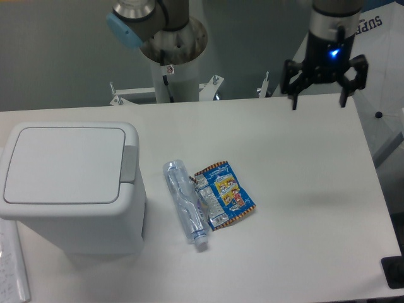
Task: Open the trash can
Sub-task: 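Move the open gripper over the table toward the white trash can, then lower the gripper to the lid edge of the white trash can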
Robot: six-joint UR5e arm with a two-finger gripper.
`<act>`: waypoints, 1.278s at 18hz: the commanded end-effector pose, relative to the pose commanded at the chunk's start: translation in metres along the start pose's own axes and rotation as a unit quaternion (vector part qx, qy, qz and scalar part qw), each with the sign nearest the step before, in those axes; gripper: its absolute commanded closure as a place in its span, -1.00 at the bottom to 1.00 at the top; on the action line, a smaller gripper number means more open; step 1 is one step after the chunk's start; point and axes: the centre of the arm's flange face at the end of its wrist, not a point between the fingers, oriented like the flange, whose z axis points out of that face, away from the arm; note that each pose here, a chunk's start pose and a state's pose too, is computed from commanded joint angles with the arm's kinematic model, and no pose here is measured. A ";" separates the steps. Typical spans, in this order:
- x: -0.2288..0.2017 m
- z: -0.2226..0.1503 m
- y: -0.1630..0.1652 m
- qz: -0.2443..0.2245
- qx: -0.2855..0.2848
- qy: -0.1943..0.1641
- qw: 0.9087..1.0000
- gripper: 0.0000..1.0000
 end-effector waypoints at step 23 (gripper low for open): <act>0.160 0.004 -0.057 -0.139 0.087 0.121 0.979 -1.00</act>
